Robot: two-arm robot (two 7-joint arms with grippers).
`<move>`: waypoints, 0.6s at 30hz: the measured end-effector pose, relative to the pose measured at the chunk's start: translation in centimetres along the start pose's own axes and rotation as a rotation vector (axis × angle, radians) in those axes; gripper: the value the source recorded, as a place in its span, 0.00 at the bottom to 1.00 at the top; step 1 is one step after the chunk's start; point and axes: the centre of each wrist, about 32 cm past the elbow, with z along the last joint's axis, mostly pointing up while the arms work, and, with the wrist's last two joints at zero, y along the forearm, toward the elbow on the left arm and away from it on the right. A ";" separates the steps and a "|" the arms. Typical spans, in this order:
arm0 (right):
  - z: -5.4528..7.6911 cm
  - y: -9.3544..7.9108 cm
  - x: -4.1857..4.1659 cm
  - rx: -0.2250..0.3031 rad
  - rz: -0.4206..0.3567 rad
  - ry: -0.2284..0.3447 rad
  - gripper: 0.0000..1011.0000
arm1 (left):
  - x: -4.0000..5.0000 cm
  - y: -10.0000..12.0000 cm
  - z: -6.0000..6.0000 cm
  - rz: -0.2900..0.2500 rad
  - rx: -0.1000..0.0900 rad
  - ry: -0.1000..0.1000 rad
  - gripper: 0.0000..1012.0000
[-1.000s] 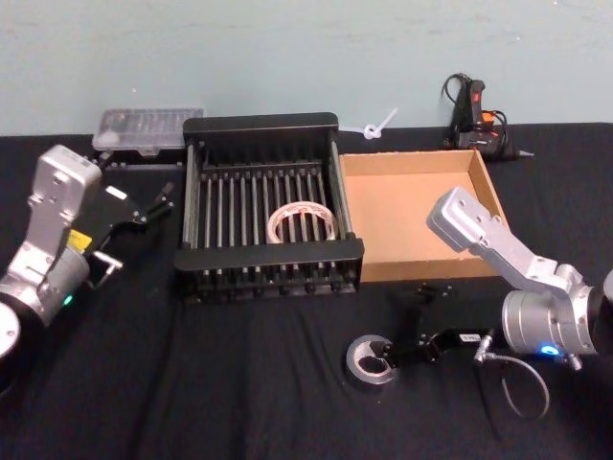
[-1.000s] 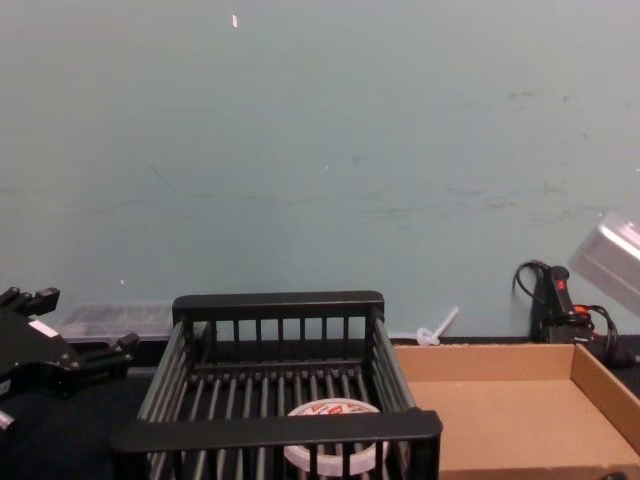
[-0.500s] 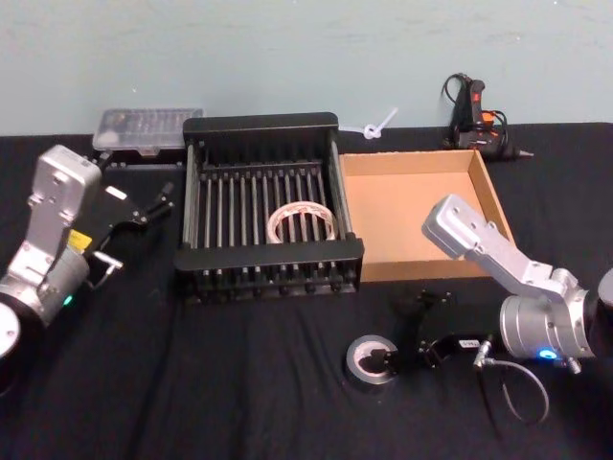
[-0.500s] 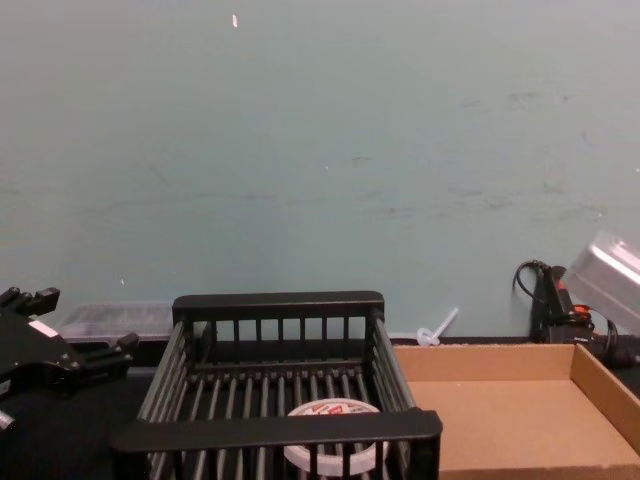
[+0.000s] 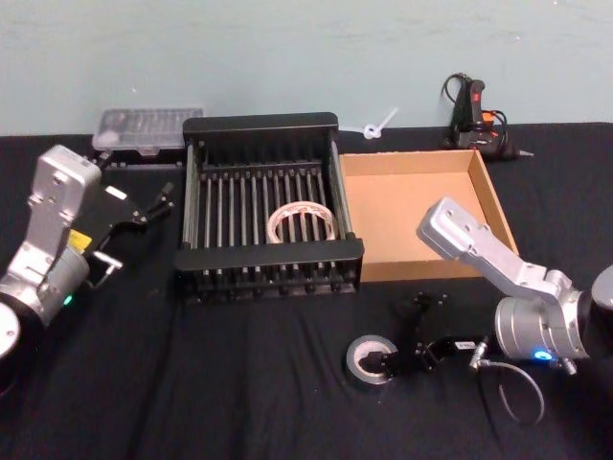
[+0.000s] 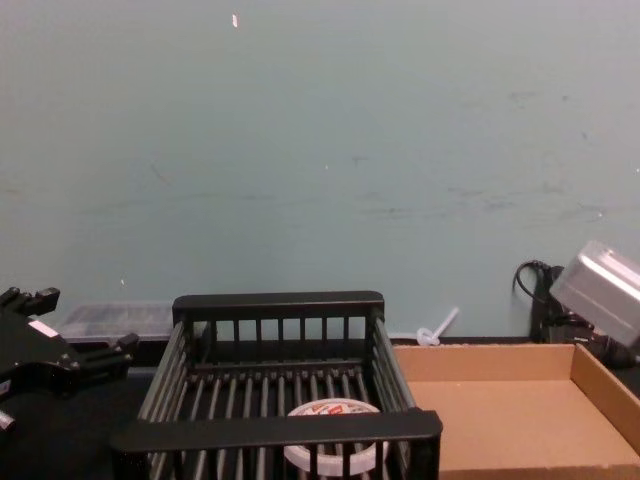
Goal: Pick up the white tape and place it into the black box , Pick up the silver tape and place it into the brown box.
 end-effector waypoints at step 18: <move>0.0 0.3 -0.01 -0.006 0.006 0.001 0.99 | 0.00 0.0 0.0 0.000 0.000 0.000 0.99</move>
